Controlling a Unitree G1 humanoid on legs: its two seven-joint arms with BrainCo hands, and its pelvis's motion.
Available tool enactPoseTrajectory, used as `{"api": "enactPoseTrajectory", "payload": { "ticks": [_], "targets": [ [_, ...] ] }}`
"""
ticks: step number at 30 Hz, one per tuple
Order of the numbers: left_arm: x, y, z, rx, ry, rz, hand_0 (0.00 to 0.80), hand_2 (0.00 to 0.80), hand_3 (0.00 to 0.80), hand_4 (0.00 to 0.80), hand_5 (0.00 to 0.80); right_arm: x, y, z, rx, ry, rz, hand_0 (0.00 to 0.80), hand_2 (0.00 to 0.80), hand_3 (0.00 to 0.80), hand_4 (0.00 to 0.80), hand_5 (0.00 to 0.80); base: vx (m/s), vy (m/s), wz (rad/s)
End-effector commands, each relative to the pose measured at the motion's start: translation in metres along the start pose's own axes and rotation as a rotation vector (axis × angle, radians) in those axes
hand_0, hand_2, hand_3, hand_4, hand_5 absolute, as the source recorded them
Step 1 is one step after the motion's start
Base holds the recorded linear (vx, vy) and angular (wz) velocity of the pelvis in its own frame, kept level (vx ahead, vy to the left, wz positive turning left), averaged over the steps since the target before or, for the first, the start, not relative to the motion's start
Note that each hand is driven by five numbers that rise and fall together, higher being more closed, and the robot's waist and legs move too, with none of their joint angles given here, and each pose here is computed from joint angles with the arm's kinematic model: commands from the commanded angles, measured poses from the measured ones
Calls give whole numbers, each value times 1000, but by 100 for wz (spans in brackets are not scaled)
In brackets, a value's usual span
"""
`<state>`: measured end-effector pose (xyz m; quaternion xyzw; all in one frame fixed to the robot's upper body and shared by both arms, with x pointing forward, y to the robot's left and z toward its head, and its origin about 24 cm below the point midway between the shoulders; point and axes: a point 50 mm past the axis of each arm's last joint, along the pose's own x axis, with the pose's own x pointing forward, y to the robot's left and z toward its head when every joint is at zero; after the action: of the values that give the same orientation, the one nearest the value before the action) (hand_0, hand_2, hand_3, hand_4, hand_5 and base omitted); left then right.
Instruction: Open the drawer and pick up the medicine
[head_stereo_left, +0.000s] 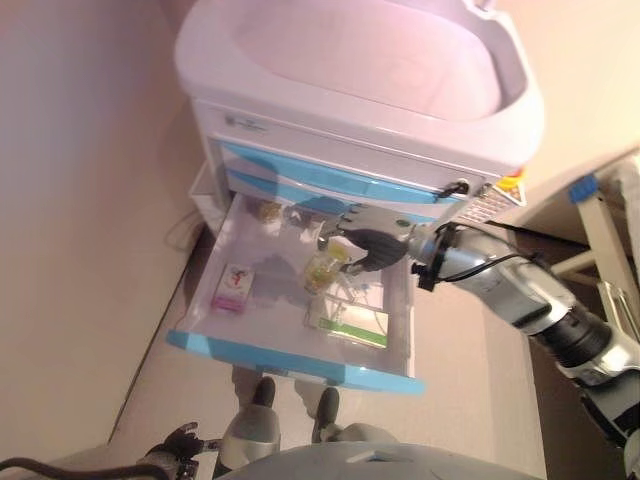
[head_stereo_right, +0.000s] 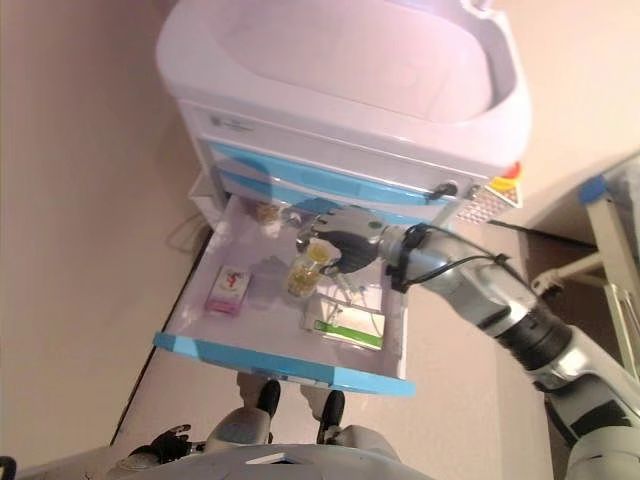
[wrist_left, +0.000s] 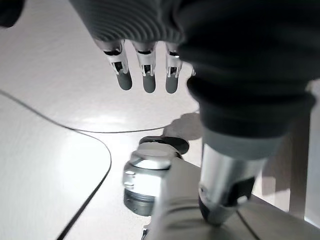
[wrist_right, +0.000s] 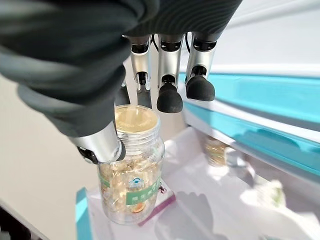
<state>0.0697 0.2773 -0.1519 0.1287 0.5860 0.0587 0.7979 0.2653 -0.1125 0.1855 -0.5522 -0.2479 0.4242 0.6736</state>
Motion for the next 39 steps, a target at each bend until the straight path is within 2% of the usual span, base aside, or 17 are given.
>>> {"api": "enactPoseTrajectory", "payload": {
  "ticks": [1, 5, 8, 17, 25, 32, 39],
  "targets": [
    [-1, -1, -12, -20, 64, 10, 0, 0, 0, 0, 0, -16, -37, 13, 52, -86, -29, 800, 800, 800, 800, 800, 35, 55, -21],
    [-1, -2, -13, -20, 66, 9, 0, 0, 0, 0, 0, -19, -42, 12, 62, -81, -39, 800, 800, 800, 800, 800, 9, 15, -14],
    [-2, -6, -21, -37, 86, -2, 0, 0, 0, 0, 0, -42, -85, 3, 14, -22, -183, 800, 800, 800, 800, 800, 80, 106, -6],
    [-4, -5, -29, -45, 114, -3, 0, 0, 0, 0, 0, -63, -144, -13, -127, 158, -432, 800, 800, 800, 800, 800, 44, 37, -1],
    [-6, 0, -36, -44, 138, 0, 0, 0, 0, 0, 0, -82, -190, -28, -205, 331, -577, 800, 800, 800, 800, 800, 16, 11, 3],
    [-6, 1, -35, -41, 138, -7, 0, 0, 0, 0, 0, -89, -217, -43, -247, 504, -622, 800, 800, 800, 800, 800, 27, 14, 10],
    [-6, 6, -30, -22, 138, 1, 0, 0, 0, 0, 0, -92, -233, -65, -254, 709, -561, 800, 800, 800, 800, 800, 35, 6, 12]
  ]
}}
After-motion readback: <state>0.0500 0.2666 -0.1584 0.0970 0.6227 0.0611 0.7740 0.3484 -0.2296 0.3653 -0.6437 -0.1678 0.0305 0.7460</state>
